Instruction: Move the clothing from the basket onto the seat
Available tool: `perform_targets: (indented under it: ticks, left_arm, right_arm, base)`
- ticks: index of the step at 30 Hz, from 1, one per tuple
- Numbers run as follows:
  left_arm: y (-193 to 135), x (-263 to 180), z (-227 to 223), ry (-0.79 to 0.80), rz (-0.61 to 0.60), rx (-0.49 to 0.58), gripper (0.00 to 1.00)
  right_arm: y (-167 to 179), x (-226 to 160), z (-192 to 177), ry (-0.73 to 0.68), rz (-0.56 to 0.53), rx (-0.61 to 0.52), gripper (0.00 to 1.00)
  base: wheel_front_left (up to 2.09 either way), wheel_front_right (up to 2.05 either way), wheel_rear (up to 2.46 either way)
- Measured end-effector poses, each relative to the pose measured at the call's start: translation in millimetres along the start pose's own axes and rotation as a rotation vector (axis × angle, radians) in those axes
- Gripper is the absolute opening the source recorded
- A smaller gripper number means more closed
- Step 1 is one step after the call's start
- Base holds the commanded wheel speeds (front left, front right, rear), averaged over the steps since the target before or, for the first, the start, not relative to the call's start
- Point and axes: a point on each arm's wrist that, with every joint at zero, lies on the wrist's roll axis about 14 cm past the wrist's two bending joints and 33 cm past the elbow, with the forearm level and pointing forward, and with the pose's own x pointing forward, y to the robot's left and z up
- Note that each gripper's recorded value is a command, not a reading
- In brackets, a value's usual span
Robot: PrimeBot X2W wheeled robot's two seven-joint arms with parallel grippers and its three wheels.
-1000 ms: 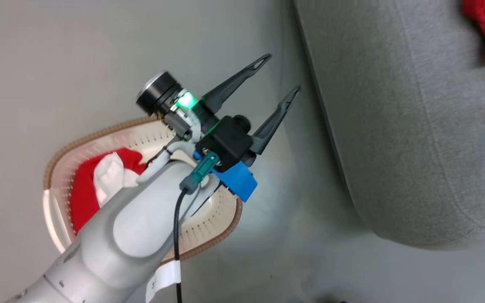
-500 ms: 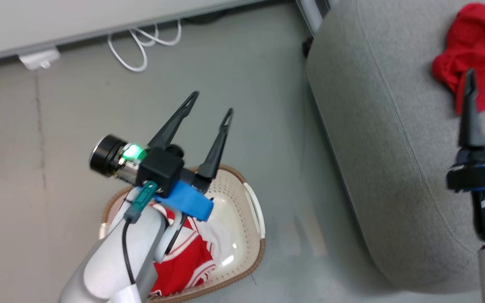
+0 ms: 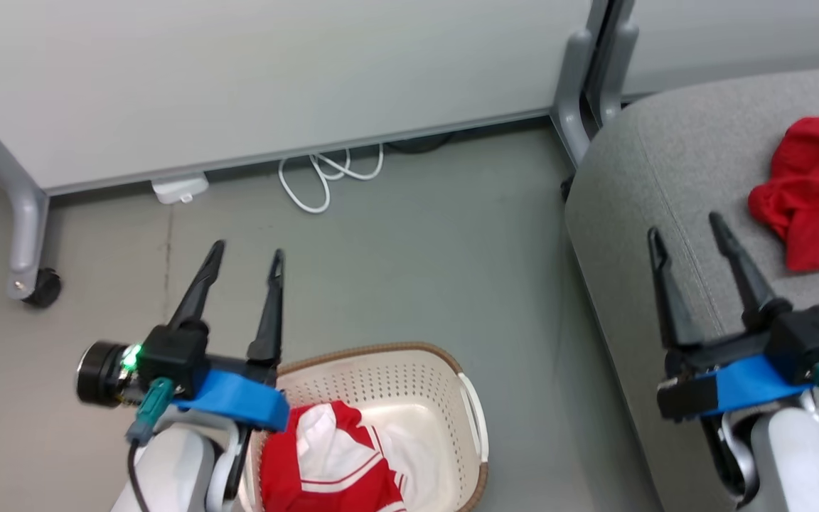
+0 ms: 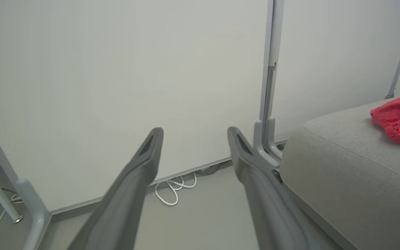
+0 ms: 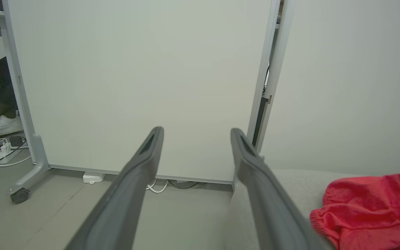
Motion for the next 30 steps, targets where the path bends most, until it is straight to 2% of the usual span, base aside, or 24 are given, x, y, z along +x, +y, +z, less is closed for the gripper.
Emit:
perform_targets:
  ticks: [10,30]
  left_arm:
    - [30.4,-50.1,-0.2,0.010,0.144,-0.014,1.00]
    - [41.3,-86.6,-5.5,0.022,0.230,-0.041,1.00]
  right_arm:
    - [28.7,-27.9,-8.5,0.039,0.045,0.069,1.00]
    - [44.0,-57.9,-32.7,0.123,0.036,0.140,1.00]
  base:
    - [0.00,0.00,0.00]
    - [0.00,0.00,0.00]
